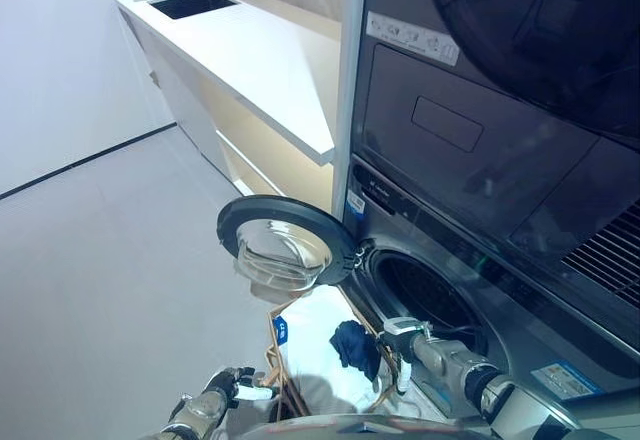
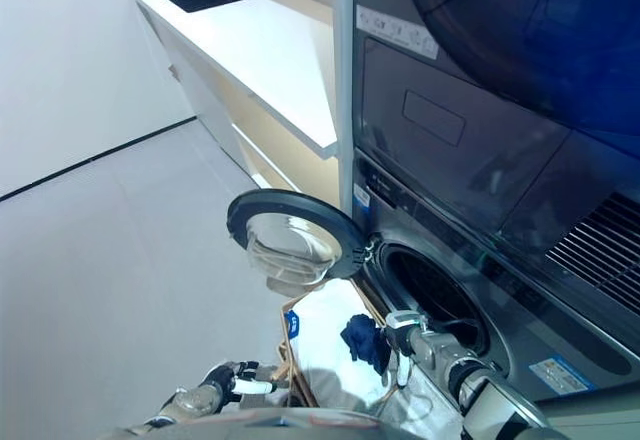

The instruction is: Put the clothes in the basket into the washing machine.

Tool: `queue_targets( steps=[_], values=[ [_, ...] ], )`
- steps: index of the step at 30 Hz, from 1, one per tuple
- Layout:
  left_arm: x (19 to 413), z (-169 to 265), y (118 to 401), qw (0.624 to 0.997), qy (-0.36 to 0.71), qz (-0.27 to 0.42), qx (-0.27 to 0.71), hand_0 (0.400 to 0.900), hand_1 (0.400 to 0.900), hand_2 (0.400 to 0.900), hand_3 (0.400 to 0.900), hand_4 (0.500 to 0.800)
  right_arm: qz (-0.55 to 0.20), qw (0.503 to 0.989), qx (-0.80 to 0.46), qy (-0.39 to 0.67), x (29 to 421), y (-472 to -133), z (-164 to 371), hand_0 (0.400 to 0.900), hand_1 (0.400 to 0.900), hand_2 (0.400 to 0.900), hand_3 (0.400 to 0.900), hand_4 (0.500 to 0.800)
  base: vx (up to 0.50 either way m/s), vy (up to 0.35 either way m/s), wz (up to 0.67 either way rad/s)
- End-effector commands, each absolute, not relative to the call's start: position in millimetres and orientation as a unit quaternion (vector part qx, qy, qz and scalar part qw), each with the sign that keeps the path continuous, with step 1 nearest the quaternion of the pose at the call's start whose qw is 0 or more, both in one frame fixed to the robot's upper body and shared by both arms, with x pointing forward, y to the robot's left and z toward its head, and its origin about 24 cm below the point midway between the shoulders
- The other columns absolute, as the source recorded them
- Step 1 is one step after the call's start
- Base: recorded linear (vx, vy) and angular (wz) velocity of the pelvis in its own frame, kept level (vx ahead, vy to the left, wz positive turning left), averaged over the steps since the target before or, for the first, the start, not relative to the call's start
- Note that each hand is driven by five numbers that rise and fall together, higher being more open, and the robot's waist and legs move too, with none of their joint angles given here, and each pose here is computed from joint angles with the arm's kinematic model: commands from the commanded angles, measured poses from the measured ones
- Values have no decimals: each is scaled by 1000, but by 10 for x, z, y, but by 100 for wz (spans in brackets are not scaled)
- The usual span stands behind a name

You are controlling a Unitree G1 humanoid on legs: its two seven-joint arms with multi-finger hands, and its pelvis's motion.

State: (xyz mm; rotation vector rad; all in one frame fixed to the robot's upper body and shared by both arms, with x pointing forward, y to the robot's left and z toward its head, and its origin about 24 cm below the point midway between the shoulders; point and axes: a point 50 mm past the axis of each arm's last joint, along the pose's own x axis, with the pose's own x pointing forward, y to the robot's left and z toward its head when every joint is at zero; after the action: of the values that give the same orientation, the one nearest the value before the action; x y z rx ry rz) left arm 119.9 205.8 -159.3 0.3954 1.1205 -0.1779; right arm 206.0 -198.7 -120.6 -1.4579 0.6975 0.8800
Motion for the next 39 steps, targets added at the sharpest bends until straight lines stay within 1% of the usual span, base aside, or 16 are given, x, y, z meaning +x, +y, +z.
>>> queue_targets(
  steps=[1,3,4,5,8,13,16,18,19,21,22,23,24,27,34,39],
  values=[
    [1575,-1447,2171,855,480,-37,194,900,900,900,900,800,336,616,-676,225,2573,-1925,-874,900,900,900,900,800,-92,21,-8],
    [1671,-1406,2168,865,465,-24,187,900,900,900,900,800,328,610,-689,214,2660,-1943,-803,900,900,900,900,800,-90,32,-6],
    [1480,-1380,2456,875,459,20,152,900,900,900,900,800,313,608,-696,219,2659,-2105,-756,900,900,900,900,800,-139,46,6],
    [1436,-1376,2461,877,449,14,169,900,900,900,900,800,311,611,-694,217,2642,-2169,-736,900,900,900,900,800,-146,45,9],
    [1387,-1402,2403,878,447,14,171,900,900,900,900,800,289,612,-706,210,2640,-2283,-704,900,900,900,900,800,-83,22,5],
    [1571,-1320,2412,892,415,33,178,900,900,900,900,800,233,619,-728,176,2919,-2368,-434,900,900,900,900,800,-124,36,13],
    [1640,-1288,2409,896,403,38,179,900,900,900,900,800,217,622,-733,169,3003,-2380,-355,900,900,900,900,800,-43,26,4],
    [1723,-1241,2411,904,386,48,177,900,900,900,900,800,178,625,-742,164,3158,-2474,-172,900,900,900,900,800,-46,55,6],
    [1725,-1240,2411,904,385,49,177,900,900,900,900,800,178,625,-742,163,3159,-2474,-171,900,900,900,900,800,-32,37,9],
    [1802,-1200,2401,910,372,52,177,900,900,900,900,800,140,628,-749,159,3315,-2562,39,900,900,900,900,800,-11,30,14],
    [1804,-1200,2401,910,372,52,177,900,900,900,900,800,139,628,-749,159,3317,-2561,41,900,900,900,900,800,-23,50,16],
    [1862,-1169,2391,914,362,53,176,900,900,900,900,800,108,627,-756,156,3417,-2661,220,900,900,900,900,800,-19,26,8],
    [1865,-1168,2390,914,362,53,176,900,900,900,900,800,108,627,-756,156,3418,-2661,223,900,900,900,900,800,-35,43,20],
    [2012,-1076,2385,924,335,59,174,900,900,900,900,800,55,627,-762,154,3551,-2839,536,900,900,900,900,800,-22,25,20],
    [2137,-988,2372,933,310,63,173,900,900,900,900,800,-35,623,-767,149,3684,-3161,1115,900,900,900,900,800,-6,32,14],
    [2247,-912,2345,940,289,63,168,900,900,900,900,800,-77,626,-763,142,3713,-3305,1420,900,900,900,900,800,-7,32,12]
  ],
)
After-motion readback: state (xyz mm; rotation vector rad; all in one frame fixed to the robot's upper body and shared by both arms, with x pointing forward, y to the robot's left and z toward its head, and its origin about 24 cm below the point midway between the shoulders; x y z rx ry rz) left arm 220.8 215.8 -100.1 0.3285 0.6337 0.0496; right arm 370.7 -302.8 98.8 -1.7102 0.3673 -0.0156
